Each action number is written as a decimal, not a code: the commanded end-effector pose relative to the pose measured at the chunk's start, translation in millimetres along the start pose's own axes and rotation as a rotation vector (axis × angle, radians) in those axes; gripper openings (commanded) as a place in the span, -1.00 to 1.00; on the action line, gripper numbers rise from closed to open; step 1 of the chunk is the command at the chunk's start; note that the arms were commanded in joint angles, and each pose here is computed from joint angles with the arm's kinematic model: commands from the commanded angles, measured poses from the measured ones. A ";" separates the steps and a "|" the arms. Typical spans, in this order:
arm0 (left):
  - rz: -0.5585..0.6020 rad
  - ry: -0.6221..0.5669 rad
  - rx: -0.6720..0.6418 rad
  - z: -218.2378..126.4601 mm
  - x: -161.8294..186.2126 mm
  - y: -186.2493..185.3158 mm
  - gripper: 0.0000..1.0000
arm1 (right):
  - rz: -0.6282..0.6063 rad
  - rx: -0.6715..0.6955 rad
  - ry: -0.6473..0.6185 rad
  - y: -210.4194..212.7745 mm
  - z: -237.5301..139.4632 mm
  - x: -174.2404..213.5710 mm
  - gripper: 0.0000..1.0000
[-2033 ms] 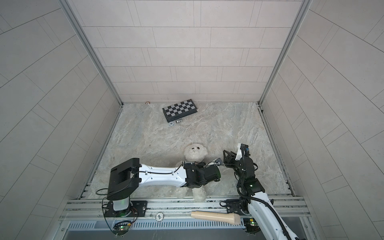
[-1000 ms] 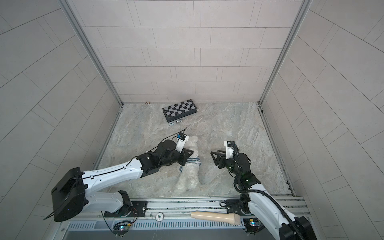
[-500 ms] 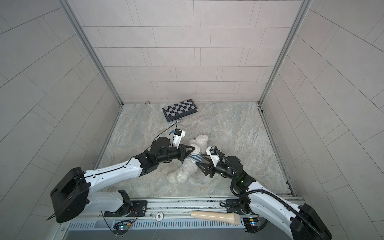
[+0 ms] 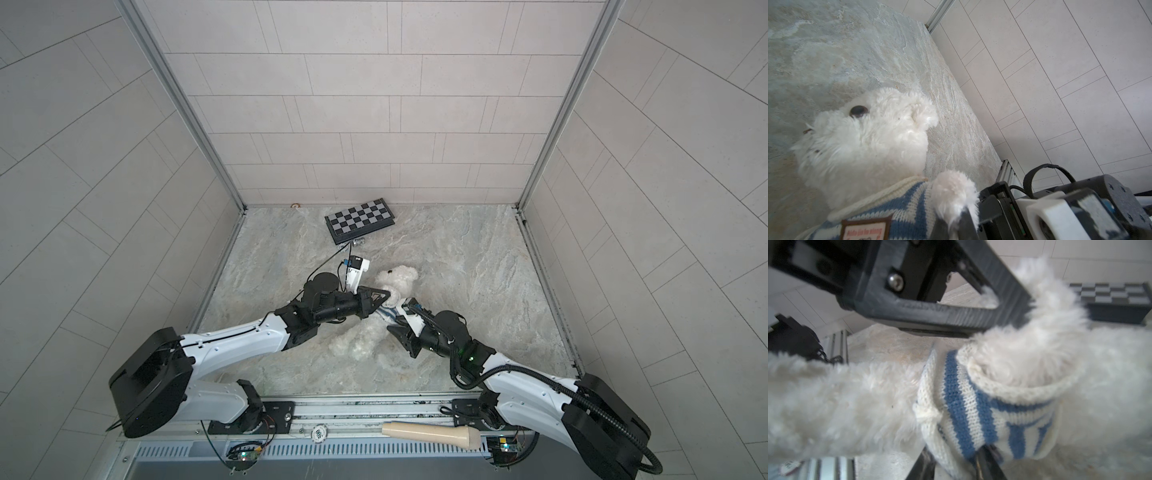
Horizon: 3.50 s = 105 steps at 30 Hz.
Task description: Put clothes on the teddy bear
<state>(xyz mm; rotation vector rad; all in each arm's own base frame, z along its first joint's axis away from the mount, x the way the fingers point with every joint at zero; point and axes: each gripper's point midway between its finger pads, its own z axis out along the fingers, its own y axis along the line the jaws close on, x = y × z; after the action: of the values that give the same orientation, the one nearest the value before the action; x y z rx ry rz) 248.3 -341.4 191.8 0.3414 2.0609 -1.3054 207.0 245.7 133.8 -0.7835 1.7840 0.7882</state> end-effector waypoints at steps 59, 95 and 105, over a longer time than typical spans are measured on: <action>0.186 0.188 -0.447 -25.3 2.9 62.7 -0.07 | 0.282 0.342 0.108 -95.6 -15.4 -35.7 0.47; 0.347 0.513 -0.647 -43.7 100.7 95.8 -0.56 | 0.336 0.351 0.208 -125.4 20.3 1.9 -0.43; 0.308 0.502 -0.644 -53.4 112.9 102.0 -0.58 | 0.291 0.259 0.157 -108.5 20.3 -21.0 -1.00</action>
<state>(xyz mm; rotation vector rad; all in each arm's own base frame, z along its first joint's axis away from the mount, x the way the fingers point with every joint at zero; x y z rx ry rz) 210.1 -275.8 77.0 0.6993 2.5075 -0.3896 309.9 196.3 107.5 -0.3960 2.1942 0.6435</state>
